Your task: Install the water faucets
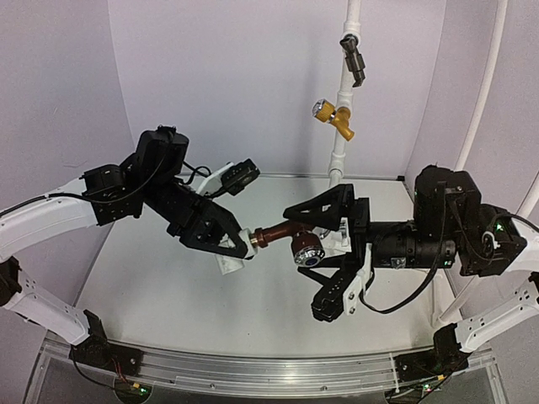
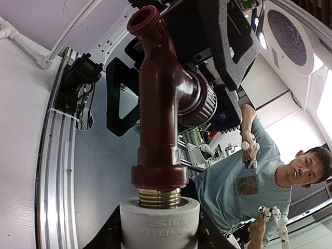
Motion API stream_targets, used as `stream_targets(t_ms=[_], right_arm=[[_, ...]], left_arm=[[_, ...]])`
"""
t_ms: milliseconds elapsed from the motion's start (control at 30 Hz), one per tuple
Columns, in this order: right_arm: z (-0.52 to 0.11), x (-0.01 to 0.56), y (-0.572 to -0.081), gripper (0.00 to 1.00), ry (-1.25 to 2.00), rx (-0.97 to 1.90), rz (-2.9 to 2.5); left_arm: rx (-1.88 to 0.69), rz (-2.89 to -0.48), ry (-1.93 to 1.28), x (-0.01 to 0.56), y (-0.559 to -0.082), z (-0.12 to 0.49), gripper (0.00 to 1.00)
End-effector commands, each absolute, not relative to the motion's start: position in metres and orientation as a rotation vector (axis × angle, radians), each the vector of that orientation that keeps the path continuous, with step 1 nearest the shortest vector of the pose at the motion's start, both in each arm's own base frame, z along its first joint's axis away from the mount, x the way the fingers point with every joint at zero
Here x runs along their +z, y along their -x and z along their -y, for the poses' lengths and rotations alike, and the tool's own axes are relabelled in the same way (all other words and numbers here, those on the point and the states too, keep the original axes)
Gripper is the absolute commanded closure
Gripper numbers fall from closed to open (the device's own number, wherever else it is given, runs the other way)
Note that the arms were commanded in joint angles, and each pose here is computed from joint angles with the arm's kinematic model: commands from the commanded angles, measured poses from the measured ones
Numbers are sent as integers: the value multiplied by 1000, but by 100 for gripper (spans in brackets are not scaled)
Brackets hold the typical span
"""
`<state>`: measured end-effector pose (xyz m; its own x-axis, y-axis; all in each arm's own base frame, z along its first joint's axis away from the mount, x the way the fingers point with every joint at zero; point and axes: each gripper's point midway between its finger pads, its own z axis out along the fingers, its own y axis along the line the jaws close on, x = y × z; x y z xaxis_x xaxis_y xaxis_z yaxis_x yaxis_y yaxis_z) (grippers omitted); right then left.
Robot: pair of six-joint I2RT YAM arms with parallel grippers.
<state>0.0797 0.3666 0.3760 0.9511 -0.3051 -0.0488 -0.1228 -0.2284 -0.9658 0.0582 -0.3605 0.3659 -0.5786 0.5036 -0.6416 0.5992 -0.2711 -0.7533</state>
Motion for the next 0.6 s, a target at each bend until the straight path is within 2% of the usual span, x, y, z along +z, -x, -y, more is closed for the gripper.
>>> stream_targets(t_ms=[0, 100, 567], right_arm=[[-366, 389, -85, 3, 1788, -232, -326], [-366, 388, -86, 10, 1791, -243, -331], [-371, 400, -85, 69, 1755, -140, -444]], left_arm=[[-2030, -1724, -1455, 387, -55, 359, 100], [-2028, -1734, -1458, 386, -56, 360, 100], [-2001, -1753, -1466, 382, -61, 366, 100]])
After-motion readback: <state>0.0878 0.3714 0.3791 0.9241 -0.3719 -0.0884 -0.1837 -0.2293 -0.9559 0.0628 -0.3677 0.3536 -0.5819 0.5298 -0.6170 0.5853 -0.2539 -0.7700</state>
